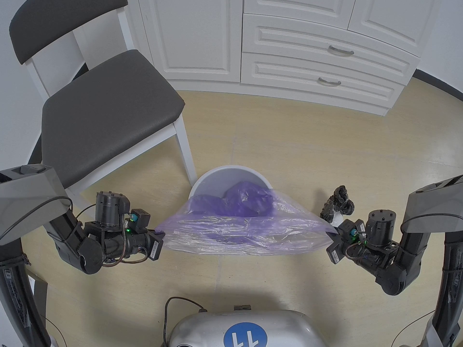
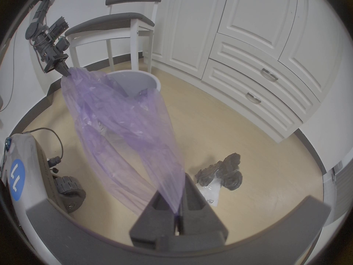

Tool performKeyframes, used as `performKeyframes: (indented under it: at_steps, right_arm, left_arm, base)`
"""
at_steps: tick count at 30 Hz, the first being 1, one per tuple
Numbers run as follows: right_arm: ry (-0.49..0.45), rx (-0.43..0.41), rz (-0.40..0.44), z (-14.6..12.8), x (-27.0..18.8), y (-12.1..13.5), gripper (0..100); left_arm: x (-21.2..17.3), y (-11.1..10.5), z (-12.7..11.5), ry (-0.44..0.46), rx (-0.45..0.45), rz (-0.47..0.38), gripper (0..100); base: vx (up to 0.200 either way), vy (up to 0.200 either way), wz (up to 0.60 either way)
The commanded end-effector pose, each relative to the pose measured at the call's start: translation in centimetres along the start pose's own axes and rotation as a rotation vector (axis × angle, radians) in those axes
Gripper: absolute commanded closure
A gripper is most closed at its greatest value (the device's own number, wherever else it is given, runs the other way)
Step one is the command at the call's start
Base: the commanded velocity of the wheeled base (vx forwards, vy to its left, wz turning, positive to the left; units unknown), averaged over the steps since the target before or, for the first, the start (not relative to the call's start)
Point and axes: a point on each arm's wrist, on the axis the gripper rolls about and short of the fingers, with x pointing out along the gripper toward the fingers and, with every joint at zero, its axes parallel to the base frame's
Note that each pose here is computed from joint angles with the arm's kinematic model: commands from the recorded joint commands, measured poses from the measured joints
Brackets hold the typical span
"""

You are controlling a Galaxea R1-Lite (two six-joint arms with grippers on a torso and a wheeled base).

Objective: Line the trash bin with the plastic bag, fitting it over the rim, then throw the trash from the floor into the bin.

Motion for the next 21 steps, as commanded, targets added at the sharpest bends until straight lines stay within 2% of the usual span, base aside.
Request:
performKeyframes:
  at_steps: [1, 4, 11, 16, 21]
  right_arm:
    - [0.051, -0.007, 0.037, -1.2, 0.2, 0.8, 100]
    - [0.088, -0.010, 0.058, -1.9, 0.7, 1.3, 100]
    - [0.108, -0.013, 0.070, -2.3, 0.9, 1.5, 100]
    - [0.114, -0.019, 0.069, -2.2, 0.6, 1.3, 100]
    - [0.095, -0.012, 0.035, -1.3, 0.0, 0.0, 100]
  left_arm:
    - [0.4, -0.4, -0.6, 0.025, 0.001, -0.017, 100]
    - [0.6, -0.6, -0.8, 0.036, 0.002, -0.025, 100]
    - [1.0, -0.9, -1.3, 0.056, 0.004, -0.036, 100]
    - [0.4, -1.0, -2.1, 0.117, 0.077, -0.053, 100]
    - [-0.8, -0.8, -1.7, 0.118, 0.099, -0.073, 100]
  base:
    - [0.000, 0.000, 0.00]
    - [0.000, 0.000, 0.00]
    - [0.000, 0.000, 0.00]
    - [0.000, 0.000, 0.00]
    - [0.000, 0.000, 0.00]
